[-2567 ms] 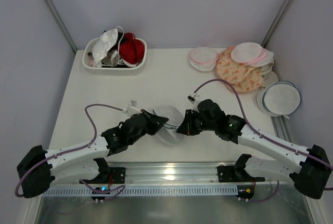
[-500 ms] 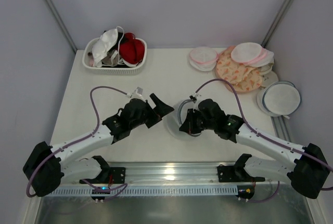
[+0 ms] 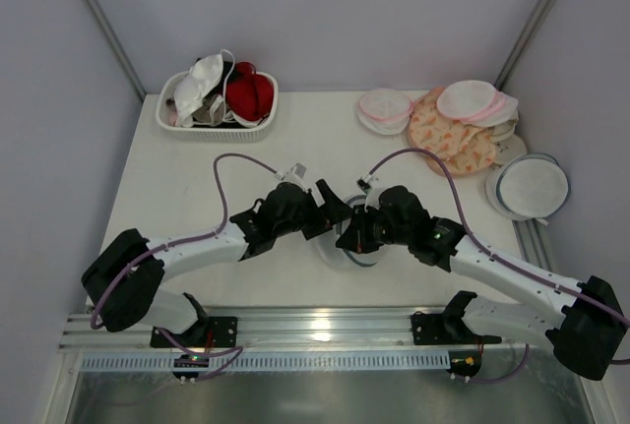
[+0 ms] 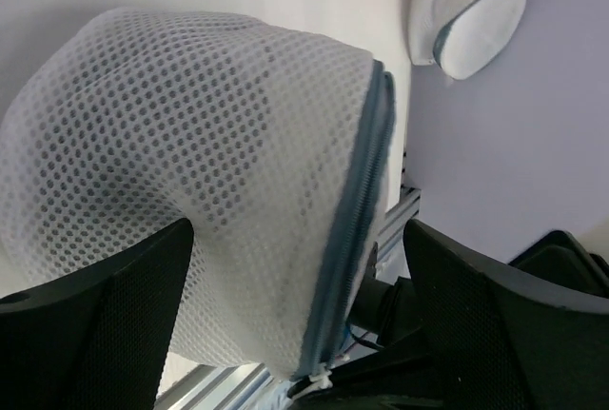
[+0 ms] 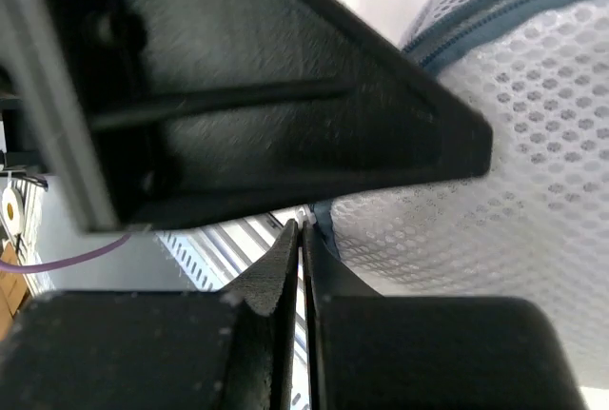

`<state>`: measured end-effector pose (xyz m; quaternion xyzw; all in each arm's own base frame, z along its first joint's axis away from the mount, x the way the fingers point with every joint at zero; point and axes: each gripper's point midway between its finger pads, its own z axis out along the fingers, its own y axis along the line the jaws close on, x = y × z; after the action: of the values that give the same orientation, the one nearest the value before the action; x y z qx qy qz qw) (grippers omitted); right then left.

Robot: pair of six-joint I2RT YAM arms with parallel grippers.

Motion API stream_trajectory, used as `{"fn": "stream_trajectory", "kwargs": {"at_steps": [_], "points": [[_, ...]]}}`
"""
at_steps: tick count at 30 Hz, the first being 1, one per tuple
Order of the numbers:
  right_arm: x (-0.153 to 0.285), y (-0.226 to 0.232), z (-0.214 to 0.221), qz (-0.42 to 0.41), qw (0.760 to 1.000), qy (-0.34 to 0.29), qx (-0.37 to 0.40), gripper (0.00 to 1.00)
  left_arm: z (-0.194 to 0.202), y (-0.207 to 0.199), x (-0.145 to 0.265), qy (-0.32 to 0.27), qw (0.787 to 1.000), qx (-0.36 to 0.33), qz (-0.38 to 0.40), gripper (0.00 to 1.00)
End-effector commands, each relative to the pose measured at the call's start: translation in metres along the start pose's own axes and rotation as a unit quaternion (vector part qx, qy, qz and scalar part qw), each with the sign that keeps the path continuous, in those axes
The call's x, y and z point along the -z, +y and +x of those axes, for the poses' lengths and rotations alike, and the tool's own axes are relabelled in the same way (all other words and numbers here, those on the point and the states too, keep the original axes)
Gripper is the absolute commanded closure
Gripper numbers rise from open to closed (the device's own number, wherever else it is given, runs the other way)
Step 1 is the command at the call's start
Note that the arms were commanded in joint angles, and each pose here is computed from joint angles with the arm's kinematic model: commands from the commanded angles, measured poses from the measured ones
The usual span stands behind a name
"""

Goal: Unzip the laundry bag and remove the bra

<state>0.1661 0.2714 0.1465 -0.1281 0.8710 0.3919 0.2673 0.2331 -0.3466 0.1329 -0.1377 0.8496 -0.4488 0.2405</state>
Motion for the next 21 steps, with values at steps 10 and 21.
{"fn": "stream_trajectory", "kwargs": {"at_steps": [10, 21], "points": [[0.006, 0.01, -0.009, -0.017, 0.999, -0.011, 0.029, 0.96, 0.014, -0.054, -0.002, 0.042, 0.982, -0.148, 0.109, 1.0], [0.017, 0.003, -0.012, 0.015, 0.999, -0.017, 0.033, 0.96, -0.013, -0.016, 0.013, -0.042, 0.99, -0.131, 0.029, 1.0]]}}
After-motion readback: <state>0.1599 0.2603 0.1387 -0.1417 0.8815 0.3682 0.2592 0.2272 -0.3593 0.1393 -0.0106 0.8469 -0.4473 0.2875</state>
